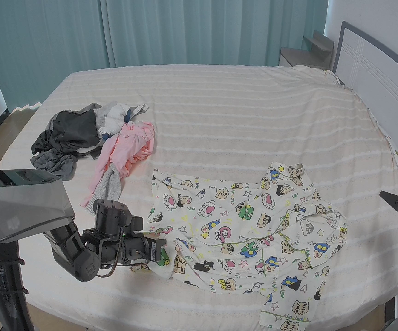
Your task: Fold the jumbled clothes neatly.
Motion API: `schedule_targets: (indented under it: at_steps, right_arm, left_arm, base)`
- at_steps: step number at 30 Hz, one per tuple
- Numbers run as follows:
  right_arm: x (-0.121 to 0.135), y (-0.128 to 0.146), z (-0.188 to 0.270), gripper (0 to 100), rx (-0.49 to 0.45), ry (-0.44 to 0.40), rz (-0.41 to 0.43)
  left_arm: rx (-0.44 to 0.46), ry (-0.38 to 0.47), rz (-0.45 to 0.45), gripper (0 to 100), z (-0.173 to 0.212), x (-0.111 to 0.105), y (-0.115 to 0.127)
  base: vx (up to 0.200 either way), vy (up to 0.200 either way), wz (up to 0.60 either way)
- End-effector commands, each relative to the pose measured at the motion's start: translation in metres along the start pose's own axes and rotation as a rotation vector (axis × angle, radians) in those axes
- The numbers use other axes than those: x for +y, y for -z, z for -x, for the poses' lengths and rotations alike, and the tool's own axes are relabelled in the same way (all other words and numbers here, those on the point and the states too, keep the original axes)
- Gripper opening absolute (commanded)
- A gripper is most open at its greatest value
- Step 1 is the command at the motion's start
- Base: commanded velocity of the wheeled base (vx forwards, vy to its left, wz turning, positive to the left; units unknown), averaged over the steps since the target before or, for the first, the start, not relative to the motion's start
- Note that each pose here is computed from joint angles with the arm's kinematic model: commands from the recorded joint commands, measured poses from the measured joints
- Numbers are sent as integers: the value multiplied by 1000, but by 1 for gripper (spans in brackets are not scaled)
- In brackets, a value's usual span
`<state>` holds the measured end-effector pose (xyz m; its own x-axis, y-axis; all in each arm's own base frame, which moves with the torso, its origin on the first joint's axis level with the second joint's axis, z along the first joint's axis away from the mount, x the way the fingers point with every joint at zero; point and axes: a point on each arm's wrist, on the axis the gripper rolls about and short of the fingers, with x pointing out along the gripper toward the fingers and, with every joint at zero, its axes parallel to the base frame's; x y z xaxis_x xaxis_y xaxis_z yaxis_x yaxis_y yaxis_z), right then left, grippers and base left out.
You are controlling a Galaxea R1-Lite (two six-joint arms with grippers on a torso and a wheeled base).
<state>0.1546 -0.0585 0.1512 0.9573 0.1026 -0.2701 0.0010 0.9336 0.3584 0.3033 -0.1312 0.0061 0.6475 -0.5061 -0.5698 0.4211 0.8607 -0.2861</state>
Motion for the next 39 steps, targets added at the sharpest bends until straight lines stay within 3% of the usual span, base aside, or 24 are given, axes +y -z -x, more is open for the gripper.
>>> schedule_targets:
  at_steps: [1,5,6,13,21,30,39]
  right_arm:
    - [0,0,-1,100,2,-1,-1]
    - [0,0,-1,100,2,-1,-1]
    - [0,0,-1,100,2,-1,-1]
    - [0,0,-1,100,3,0,-2]
    - [0,1,-1,100,5,-1,-2]
    - [0,2,0,100,8,-2,-3]
    - [0,2,0,100,7,-2,-3]
  left_arm:
    - [-3,12,-10,0,-1,-5,-1]
    - [12,18,-21,0,0,-8,3]
    - [23,34,-32,100,0,-15,7]
    - [28,35,-46,100,5,-21,11]
    - [9,47,-43,100,35,-25,16]
    - [96,35,-35,100,49,-22,39]
    - [156,30,-52,100,33,-18,52]
  base:
    - [0,0,0]
    - [0,0,0]
    - [0,0,0]
    - [0,0,0]
    - [0,0,0]
    - [0,0,0]
    - [0,0,0]
